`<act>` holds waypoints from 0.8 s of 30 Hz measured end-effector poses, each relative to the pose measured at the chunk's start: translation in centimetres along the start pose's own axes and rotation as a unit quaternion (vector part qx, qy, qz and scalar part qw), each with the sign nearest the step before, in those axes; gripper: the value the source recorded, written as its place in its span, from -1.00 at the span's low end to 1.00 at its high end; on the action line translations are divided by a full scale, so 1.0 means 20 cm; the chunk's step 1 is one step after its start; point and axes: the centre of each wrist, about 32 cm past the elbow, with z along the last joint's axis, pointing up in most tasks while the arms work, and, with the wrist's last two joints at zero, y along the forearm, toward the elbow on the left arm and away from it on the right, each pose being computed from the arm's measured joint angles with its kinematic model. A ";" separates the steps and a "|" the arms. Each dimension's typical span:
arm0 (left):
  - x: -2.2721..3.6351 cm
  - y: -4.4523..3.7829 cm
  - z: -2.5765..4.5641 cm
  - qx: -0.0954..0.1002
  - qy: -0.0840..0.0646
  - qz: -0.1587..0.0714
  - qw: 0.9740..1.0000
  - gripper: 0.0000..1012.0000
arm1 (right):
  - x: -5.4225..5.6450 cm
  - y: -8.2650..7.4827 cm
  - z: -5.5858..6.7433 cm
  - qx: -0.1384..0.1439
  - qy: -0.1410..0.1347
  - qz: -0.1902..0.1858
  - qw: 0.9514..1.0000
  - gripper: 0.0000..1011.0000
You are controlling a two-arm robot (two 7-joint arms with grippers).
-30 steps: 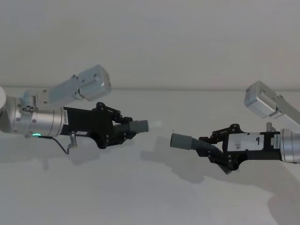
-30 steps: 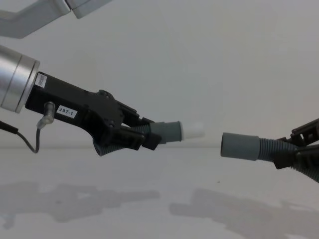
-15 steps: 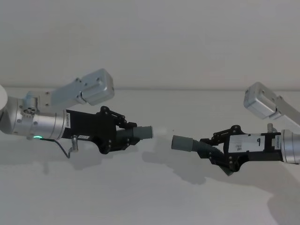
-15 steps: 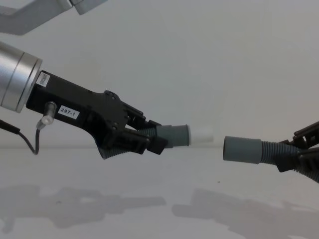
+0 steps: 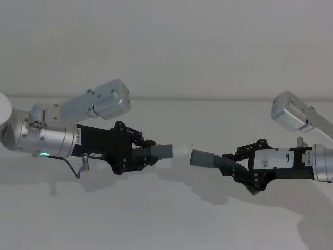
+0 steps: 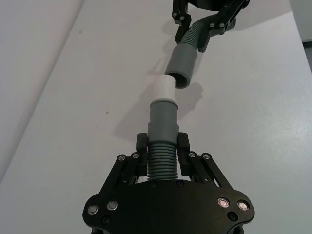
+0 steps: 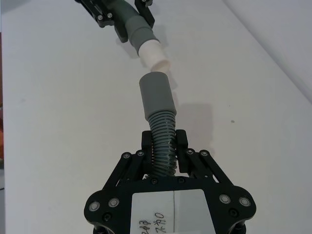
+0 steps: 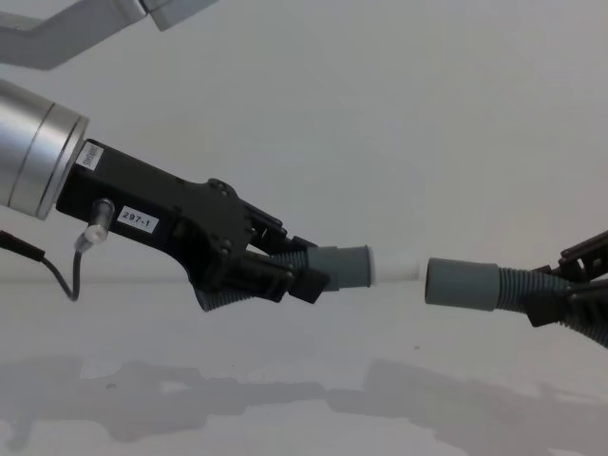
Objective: Use both hands to pick up one end of the pipe from the table, align the ends, and insert them.
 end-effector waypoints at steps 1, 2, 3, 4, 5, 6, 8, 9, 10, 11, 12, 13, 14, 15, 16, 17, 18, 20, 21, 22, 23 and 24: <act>-0.001 -0.003 -0.001 0.000 0.001 -0.001 1.000 -0.30 | 0.00 0.00 0.00 0.000 0.000 0.000 1.000 -0.46; -0.001 -0.003 -0.001 0.000 0.001 -0.002 1.000 -0.30 | 0.00 0.00 0.00 0.000 0.000 -0.001 1.000 -0.46; 0.000 -0.005 -0.001 0.000 0.001 -0.003 1.000 -0.30 | 0.00 0.00 0.00 0.000 0.000 -0.001 1.000 -0.46; 0.000 -0.006 -0.002 0.000 0.002 -0.003 1.000 -0.30 | 0.00 0.00 0.00 0.001 0.001 -0.001 1.000 -0.46; 0.000 -0.007 -0.002 0.000 0.002 -0.004 1.000 -0.30 | 0.00 0.00 0.00 0.001 0.001 -0.002 1.000 -0.46; 0.000 -0.008 -0.002 0.000 0.002 -0.004 1.000 -0.30 | 0.00 0.00 0.00 0.001 0.001 -0.002 1.000 -0.46; 0.000 -0.010 -0.002 0.000 0.003 -0.006 1.000 -0.30 | 0.01 0.00 0.00 0.002 0.002 -0.002 1.000 -0.46; 0.001 -0.011 -0.002 0.000 0.003 -0.006 1.000 -0.30 | 0.01 0.00 0.00 0.002 0.002 -0.001 1.000 -0.46; 0.001 -0.012 -0.003 0.000 0.003 -0.007 1.000 -0.30 | 0.01 0.00 0.00 0.002 0.002 -0.001 1.000 -0.46; 0.001 -0.013 -0.003 0.000 0.004 -0.007 1.000 -0.30 | 0.01 0.01 0.00 0.002 0.002 -0.001 1.000 -0.46; 0.001 -0.014 -0.003 0.000 0.004 -0.008 1.000 -0.30 | 0.01 0.01 0.00 0.003 0.002 -0.001 1.000 -0.46; 0.002 -0.014 -0.003 0.000 0.004 -0.008 1.000 -0.30 | 0.01 0.01 0.00 0.003 0.002 -0.001 1.000 -0.46; 0.003 -0.015 -0.003 0.000 0.004 -0.008 1.000 -0.30 | 0.01 0.01 0.00 0.003 0.002 -0.001 1.000 -0.46; 0.003 -0.016 -0.004 0.000 0.005 -0.009 1.000 -0.30 | 0.01 0.01 0.00 0.003 0.002 -0.001 1.000 -0.46; 0.004 -0.016 -0.005 0.000 0.005 -0.009 1.000 -0.30 | 0.01 0.01 0.00 0.004 0.002 0.000 1.000 -0.46; 0.005 -0.017 -0.005 0.000 0.005 -0.010 1.000 -0.30 | 0.01 0.01 0.00 0.004 0.002 0.000 1.000 -0.46; 0.005 -0.018 -0.005 0.000 0.005 -0.010 1.000 -0.30 | 0.01 0.02 0.00 0.005 0.002 0.000 1.000 -0.46; 0.006 -0.019 -0.006 0.000 0.006 -0.011 1.000 -0.30 | 0.02 0.02 0.00 0.005 0.001 0.001 1.000 -0.46; 0.008 -0.020 -0.006 0.000 0.006 -0.012 1.000 -0.30 | 0.02 0.02 0.00 0.006 0.001 0.001 1.000 -0.46; 0.008 -0.021 -0.007 0.000 0.006 -0.012 1.000 -0.30 | 0.02 0.02 0.00 0.006 0.001 0.001 1.000 -0.46; 0.010 -0.023 -0.008 -0.001 0.006 -0.013 1.000 -0.30 | 0.02 0.03 0.00 0.007 0.001 0.001 1.000 -0.46; 0.011 -0.024 -0.008 -0.001 0.006 -0.014 1.000 -0.30 | 0.02 0.03 0.00 0.007 0.001 0.001 1.000 -0.46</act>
